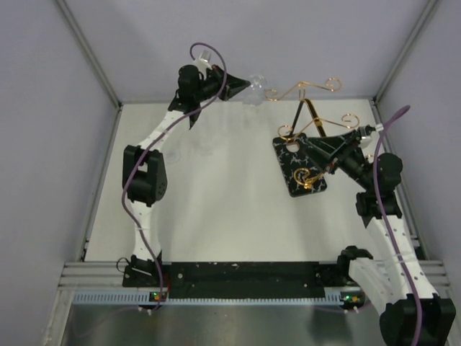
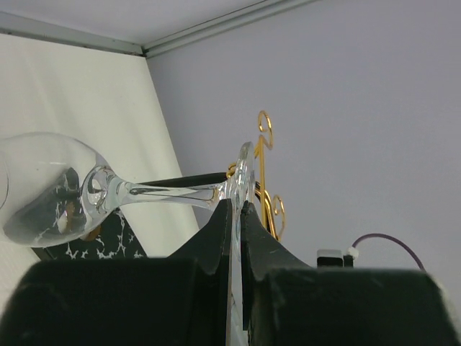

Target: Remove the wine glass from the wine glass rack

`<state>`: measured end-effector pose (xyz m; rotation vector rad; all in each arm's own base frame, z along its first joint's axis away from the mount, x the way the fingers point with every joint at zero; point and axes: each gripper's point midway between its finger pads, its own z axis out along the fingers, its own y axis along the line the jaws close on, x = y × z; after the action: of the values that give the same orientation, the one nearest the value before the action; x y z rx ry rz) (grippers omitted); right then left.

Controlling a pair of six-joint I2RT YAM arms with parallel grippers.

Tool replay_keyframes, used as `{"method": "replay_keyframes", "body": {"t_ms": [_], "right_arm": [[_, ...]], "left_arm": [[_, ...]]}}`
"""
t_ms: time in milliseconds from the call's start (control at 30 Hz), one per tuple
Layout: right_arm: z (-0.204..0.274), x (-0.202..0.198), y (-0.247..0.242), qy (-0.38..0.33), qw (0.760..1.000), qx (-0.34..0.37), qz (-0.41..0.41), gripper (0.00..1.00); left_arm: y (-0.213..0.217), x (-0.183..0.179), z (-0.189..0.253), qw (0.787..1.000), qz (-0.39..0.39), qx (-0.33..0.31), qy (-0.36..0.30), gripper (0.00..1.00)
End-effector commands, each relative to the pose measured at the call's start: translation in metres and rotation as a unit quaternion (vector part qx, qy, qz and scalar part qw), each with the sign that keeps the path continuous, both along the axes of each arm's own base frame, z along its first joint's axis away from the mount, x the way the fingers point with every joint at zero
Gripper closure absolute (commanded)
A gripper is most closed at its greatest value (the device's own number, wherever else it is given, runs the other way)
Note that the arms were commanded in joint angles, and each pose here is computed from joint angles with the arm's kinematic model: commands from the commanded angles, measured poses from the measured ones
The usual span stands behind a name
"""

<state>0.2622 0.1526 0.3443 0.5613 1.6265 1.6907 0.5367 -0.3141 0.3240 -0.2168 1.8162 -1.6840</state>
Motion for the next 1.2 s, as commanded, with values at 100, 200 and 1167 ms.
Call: {"method": "replay_keyframes", "body": {"t_ms": [100, 200, 1167], "right_arm": [[0.027, -0.004, 0.005, -0.038, 0.999, -0.015, 0.000, 0.41], [0.030, -0.003, 0.008, -0.041, 0.999, -0.030, -0.004, 0.41], [0.076, -0.037, 0.069, -0.134, 0.980, -0.110, 0.095, 0.40]], "left_arm": [[0.022, -0.069, 0.112, 0.991, -0.016, -0.009, -0.136, 1.00], [0.027, -0.086, 0.117, 0.990, -0.018, 0.000, -0.141, 1.00], [0.065, -0.292, 0.150, 0.941, -0.106, 0.104, -0.305, 1.00]]}}
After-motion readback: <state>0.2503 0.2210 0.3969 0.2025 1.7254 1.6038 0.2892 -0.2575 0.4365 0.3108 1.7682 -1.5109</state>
